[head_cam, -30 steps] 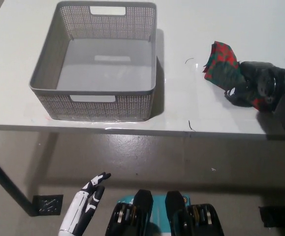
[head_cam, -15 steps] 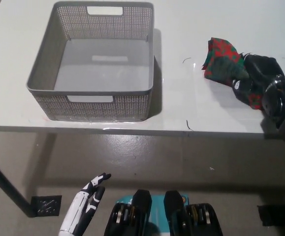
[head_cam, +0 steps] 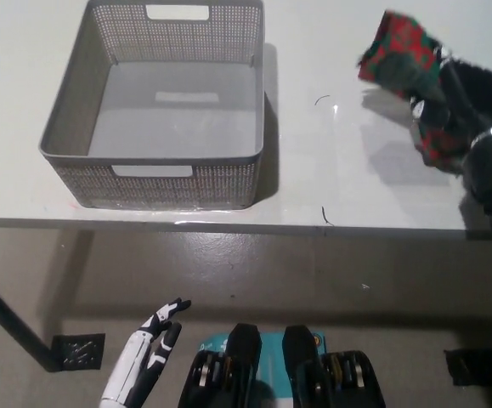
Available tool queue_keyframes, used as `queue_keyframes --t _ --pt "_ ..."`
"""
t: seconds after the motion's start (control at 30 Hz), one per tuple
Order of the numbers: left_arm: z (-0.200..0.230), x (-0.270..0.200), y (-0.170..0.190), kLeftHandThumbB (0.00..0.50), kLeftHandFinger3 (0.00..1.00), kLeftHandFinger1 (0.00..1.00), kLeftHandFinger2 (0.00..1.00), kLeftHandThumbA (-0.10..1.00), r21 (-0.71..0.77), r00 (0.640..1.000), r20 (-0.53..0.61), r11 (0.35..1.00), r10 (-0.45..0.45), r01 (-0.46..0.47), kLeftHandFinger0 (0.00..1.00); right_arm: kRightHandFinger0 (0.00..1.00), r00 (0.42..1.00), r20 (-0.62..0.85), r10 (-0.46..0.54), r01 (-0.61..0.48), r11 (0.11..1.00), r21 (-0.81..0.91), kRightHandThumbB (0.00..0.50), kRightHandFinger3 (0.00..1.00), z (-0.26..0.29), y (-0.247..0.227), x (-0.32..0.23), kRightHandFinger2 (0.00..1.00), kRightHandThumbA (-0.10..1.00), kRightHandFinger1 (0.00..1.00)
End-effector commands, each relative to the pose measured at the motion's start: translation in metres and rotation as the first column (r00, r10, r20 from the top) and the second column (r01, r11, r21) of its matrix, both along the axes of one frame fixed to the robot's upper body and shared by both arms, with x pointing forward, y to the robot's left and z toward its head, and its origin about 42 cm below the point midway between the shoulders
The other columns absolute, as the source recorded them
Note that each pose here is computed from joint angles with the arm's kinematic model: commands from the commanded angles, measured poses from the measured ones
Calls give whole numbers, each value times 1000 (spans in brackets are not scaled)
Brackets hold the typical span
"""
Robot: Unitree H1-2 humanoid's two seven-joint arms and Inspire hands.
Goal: Use the right hand to pick up a bag of coffee beans on the right hand side and place it into a container on the left hand side
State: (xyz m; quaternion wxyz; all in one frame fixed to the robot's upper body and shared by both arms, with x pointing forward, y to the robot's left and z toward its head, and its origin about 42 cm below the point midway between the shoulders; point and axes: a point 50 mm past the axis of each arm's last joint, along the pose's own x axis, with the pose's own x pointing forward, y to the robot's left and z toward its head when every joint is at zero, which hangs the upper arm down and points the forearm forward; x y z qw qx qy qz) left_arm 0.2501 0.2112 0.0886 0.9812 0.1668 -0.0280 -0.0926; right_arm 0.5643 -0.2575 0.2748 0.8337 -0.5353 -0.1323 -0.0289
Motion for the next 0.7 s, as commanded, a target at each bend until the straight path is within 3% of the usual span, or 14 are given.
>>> queue_keyframes --t 0.0,0.07,0.13,0.27,0.3,0.33,0.4,0.5,0.63,0.67 --pt "9 -3 1 279 1000 1000 1000 1000 12 999 49 1000 -18 18 1000 0 937 344 55 -87 993 78 138 1000 137 21 10 918 -100 496" --pt "8 -5 1 289 1000 1000 1000 1000 11 999 38 1000 -17 17 1000 0 920 386 72 -108 991 73 126 1000 164 40 6 909 -100 512" --pt "8 -4 1 295 1000 1000 1000 1000 11 999 35 1000 -14 14 1000 1 898 428 103 -144 987 65 148 1000 181 54 2 886 -100 520" --pt "8 -4 -1 294 1000 1000 1000 1000 7 999 30 1000 -16 16 1000 0 873 455 173 -224 973 59 187 884 214 92 -9 824 -100 391" --pt "7 -5 -1 291 1000 1000 1000 1000 8 999 30 1000 -19 18 1000 0 869 454 199 -254 965 62 221 902 222 110 -15 842 -100 400" --pt "6 -6 -1 294 1000 1000 1000 1000 8 999 27 1000 -20 20 1000 0 858 465 220 -279 958 60 225 905 225 122 -18 849 -100 398" --pt "5 -8 -2 294 1000 1000 1000 1000 5 999 25 1000 -21 21 1000 0 831 487 268 -333 942 50 186 952 227 142 -23 831 -100 386" --pt "5 -8 -5 271 1000 1000 1000 1000 7 999 27 1000 -25 24 1000 0 818 495 295 -364 930 48 186 986 234 172 -30 811 -100 407" --pt "7 -7 -6 252 1000 1000 1000 1000 24 998 44 999 -37 36 1000 0 798 504 331 -416 907 63 257 880 242 210 -40 800 -100 390" --pt "8 -7 -7 255 1000 1000 1000 1000 26 998 43 999 -39 38 1000 0 794 507 336 -421 905 61 242 870 242 218 -41 798 -100 385"
